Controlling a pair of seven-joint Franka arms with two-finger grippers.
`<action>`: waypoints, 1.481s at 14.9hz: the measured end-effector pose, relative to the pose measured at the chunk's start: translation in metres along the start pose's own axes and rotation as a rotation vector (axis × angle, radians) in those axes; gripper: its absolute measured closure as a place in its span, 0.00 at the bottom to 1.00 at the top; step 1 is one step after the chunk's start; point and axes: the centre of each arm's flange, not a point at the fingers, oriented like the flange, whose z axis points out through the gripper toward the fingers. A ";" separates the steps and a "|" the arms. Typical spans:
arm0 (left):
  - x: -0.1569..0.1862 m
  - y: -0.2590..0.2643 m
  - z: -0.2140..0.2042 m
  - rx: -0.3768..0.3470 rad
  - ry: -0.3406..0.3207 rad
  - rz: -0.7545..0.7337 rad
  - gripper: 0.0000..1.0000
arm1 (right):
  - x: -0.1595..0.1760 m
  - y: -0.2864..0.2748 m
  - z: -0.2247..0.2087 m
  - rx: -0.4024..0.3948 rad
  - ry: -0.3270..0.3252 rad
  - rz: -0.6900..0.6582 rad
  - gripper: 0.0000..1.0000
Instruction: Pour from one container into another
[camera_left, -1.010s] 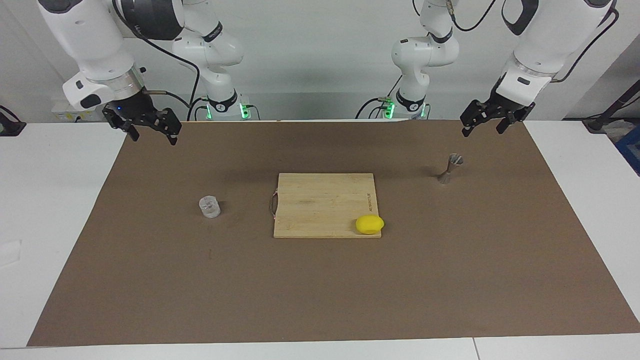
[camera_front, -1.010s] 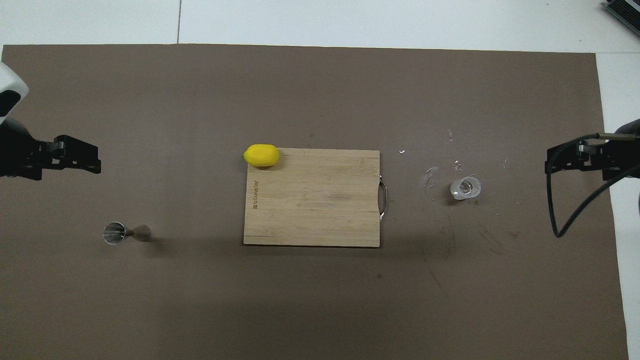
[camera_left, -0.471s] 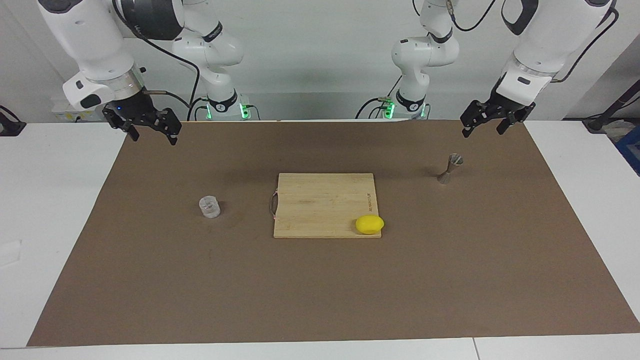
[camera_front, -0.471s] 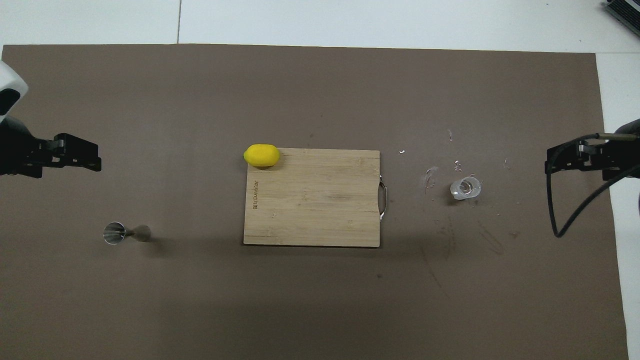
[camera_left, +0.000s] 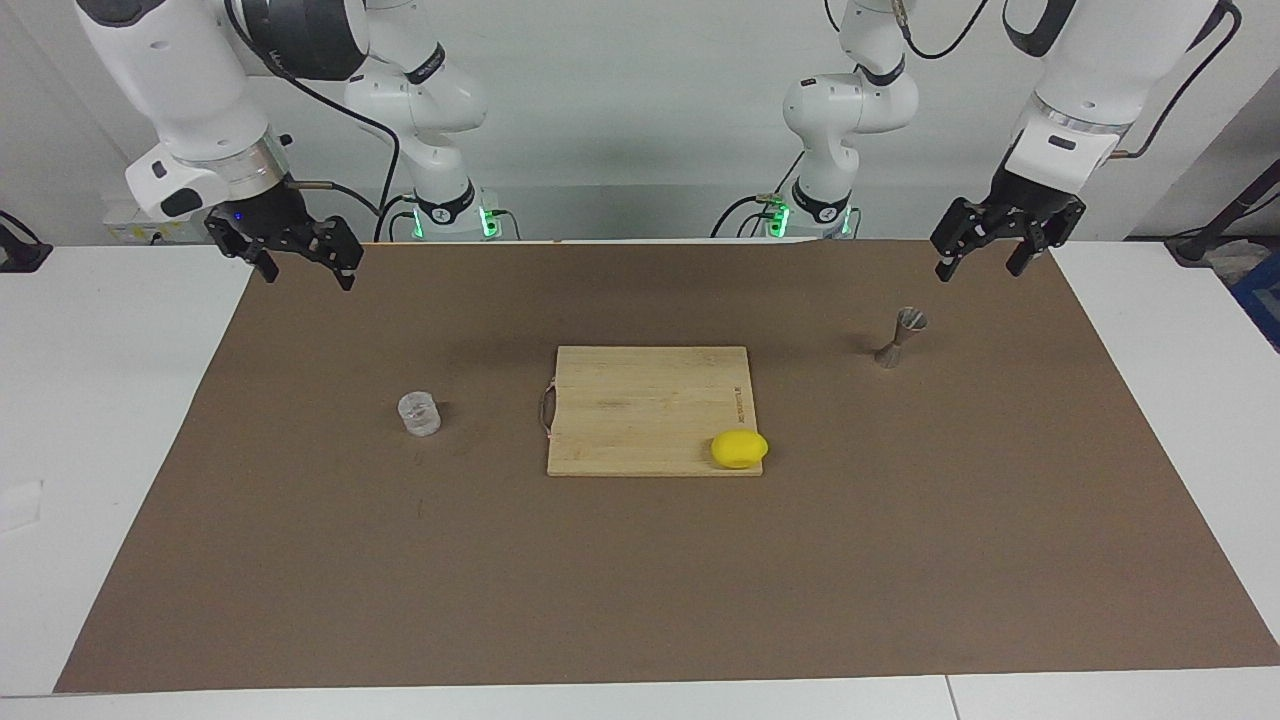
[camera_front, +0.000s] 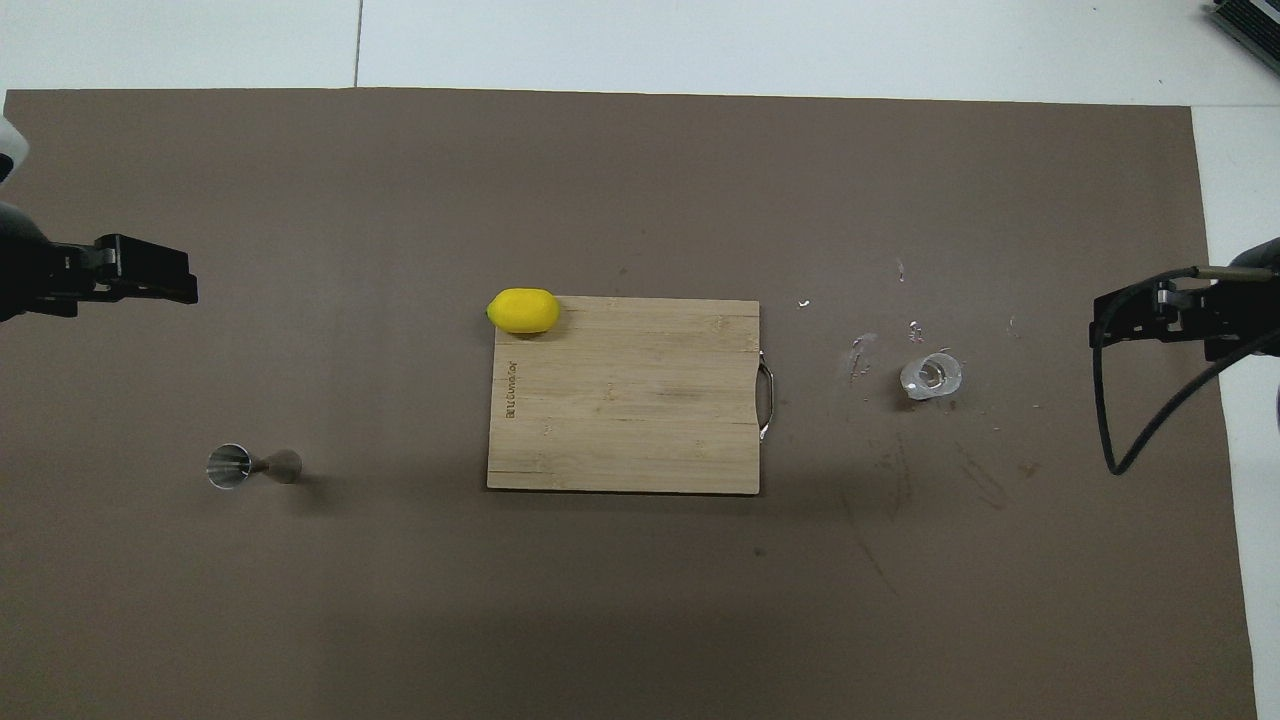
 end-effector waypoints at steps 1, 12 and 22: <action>-0.002 0.009 0.001 -0.001 -0.004 0.015 0.00 | 0.000 0.000 0.000 0.000 0.000 0.000 0.00; -0.014 0.021 0.006 0.000 -0.054 0.054 0.00 | 0.000 0.000 0.000 0.000 0.000 0.000 0.00; -0.026 -0.103 0.081 -0.396 -0.041 0.547 0.00 | 0.000 0.000 0.000 0.000 0.000 0.000 0.00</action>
